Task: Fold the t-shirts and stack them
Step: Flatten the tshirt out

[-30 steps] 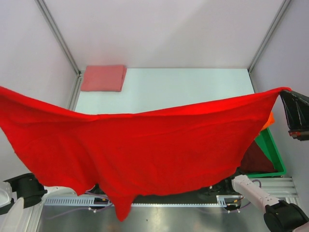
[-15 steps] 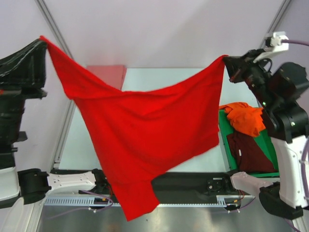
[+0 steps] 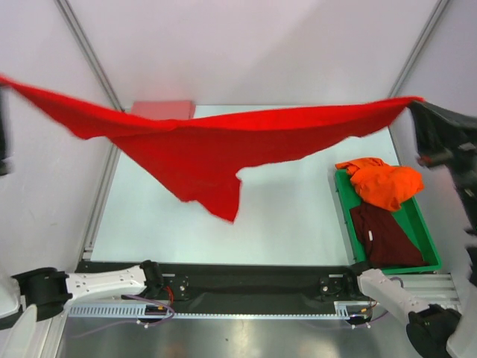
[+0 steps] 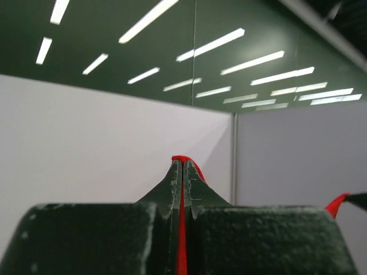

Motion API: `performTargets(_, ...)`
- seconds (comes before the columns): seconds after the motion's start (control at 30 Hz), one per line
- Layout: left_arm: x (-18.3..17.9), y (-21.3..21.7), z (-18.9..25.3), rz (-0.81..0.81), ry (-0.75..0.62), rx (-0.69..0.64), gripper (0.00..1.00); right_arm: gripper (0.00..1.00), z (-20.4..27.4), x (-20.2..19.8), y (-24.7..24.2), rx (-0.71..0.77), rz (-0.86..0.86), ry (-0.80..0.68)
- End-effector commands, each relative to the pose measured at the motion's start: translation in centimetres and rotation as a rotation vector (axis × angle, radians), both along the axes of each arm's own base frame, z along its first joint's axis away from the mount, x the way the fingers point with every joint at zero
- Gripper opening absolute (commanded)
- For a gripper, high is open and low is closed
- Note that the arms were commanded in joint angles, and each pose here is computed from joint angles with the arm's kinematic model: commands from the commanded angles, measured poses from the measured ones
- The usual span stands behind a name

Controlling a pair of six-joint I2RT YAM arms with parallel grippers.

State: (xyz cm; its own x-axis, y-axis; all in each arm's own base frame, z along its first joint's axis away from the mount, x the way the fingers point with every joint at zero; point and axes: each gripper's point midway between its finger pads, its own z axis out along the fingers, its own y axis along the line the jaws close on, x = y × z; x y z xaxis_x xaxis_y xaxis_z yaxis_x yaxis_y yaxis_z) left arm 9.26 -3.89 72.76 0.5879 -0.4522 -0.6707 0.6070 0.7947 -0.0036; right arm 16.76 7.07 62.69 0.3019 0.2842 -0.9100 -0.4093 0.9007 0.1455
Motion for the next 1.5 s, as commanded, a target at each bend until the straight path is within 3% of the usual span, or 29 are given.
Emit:
performTargets(0.0,-5.6,6.9,2.7,-0.121,-0.132,-0.195,0.00,0.00,2.2,-5.4,-1.3,0.039,0.028,-0.094)
performTargets(0.23,-9.0,9.6,2.8,-0.221,-0.209,-0.235,0.00,0.00,3.2,-10.1,-1.9,0.093,0.089,-0.143)
performTargets(0.43,-6.2,5.8,3.0,-0.154,-0.170,-0.159,0.00,0.00,2.7,-7.9,-1.4,0.111,0.088,-0.102)
performTargets(0.57,-0.3,-1.2,0.4,-0.025,-0.059,-0.015,0.00,0.00,-0.6,-2.8,0.1,0.096,0.071,-0.005)
performTargets(0.67,5.1,-6.5,-3.5,0.125,0.044,0.105,0.00,0.00,-5.6,3.1,1.6,0.073,0.044,0.113)
performTargets(0.77,9.4,-8.7,-6.2,0.303,0.114,0.118,0.00,0.00,-12.1,9.4,3.3,0.036,0.018,0.250)
performTargets(0.87,13.9,-12.2,-11.3,0.335,0.201,0.195,0.00,0.00,-18.4,14.2,4.7,0.020,0.004,0.357)
performTargets(0.93,18.4,-13.8,-17.0,0.351,0.287,0.229,0.00,0.00,-21.8,16.7,4.7,0.011,-0.014,0.405)
performTargets(1.1,29.8,-12.6,-31.9,0.463,0.588,0.299,0.00,0.00,-30.3,23.2,4.1,-0.002,-0.046,0.543)
performTargets(1.2,35.1,-11.5,-38.6,0.533,0.718,0.356,0.00,0.00,-34.5,26.8,4.5,-0.011,-0.049,0.599)
performTargets(1.33,39.6,-9.6,-43.2,0.569,0.849,0.394,0.00,0.00,-37.7,30.2,4.5,-0.029,-0.049,0.652)
performTargets(1.47,41.3,-7.4,-42.7,0.594,0.840,0.355,0.00,0.00,-39.8,32.5,3.5,-0.044,-0.069,0.705)
